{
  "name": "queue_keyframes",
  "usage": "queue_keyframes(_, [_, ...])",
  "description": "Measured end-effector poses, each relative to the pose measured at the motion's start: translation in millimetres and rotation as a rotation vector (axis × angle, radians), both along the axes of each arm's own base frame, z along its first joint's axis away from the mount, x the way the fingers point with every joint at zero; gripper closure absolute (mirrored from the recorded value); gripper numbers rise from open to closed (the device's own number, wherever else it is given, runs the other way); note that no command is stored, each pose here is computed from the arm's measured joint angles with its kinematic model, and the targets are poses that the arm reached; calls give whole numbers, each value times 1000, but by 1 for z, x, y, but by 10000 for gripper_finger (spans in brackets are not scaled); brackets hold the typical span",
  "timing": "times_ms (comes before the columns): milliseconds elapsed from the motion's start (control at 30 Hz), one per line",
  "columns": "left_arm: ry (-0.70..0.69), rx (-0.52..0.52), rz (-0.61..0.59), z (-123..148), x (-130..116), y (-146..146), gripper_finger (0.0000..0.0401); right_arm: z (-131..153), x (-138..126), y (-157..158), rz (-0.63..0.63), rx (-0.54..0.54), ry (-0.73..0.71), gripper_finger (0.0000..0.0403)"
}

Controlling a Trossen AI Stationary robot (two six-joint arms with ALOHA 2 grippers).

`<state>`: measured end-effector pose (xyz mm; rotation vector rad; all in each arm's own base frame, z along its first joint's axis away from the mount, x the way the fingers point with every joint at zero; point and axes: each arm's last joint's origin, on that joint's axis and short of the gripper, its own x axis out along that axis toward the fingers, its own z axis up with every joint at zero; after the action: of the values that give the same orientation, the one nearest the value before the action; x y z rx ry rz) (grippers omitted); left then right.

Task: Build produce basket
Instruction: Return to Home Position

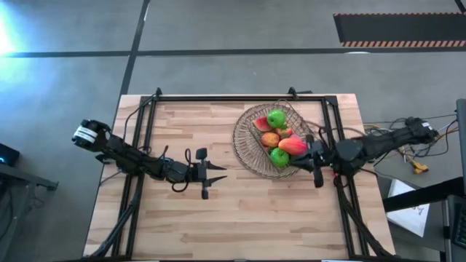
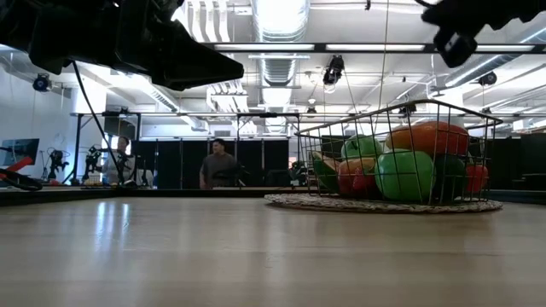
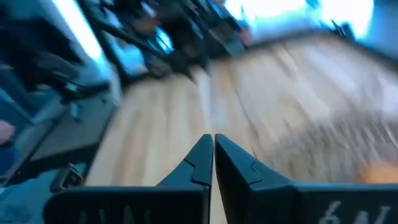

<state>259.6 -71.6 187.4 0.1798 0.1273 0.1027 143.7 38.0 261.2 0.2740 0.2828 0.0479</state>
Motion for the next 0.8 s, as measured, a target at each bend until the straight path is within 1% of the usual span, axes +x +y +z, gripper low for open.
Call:
queue_keyframes(67, [0,0,0,0,0,0,299,-8,2,4,39,-59,-106,394])
queue_keyframes(133, [-4,-1,0,0,0,0,299,-15,4,4,48,-101,-176,394])
queue_keyframes(233, [-23,-7,0,2,0,0,299,-25,3,4,52,-141,-215,394])
queue_keyframes(367, [-27,-7,0,3,0,0,299,-34,-4,-3,28,-146,-217,394])
queue_keyframes(533, [-27,-7,0,3,0,0,299,-23,-37,-18,-40,-96,-332,394])
queue_keyframes(633, [-26,-5,3,3,1,1,299,-20,-51,-23,-62,-83,-375,394])
queue_keyframes(800, [-26,-7,13,3,1,3,299,-16,-70,-27,-66,-115,-469,394])
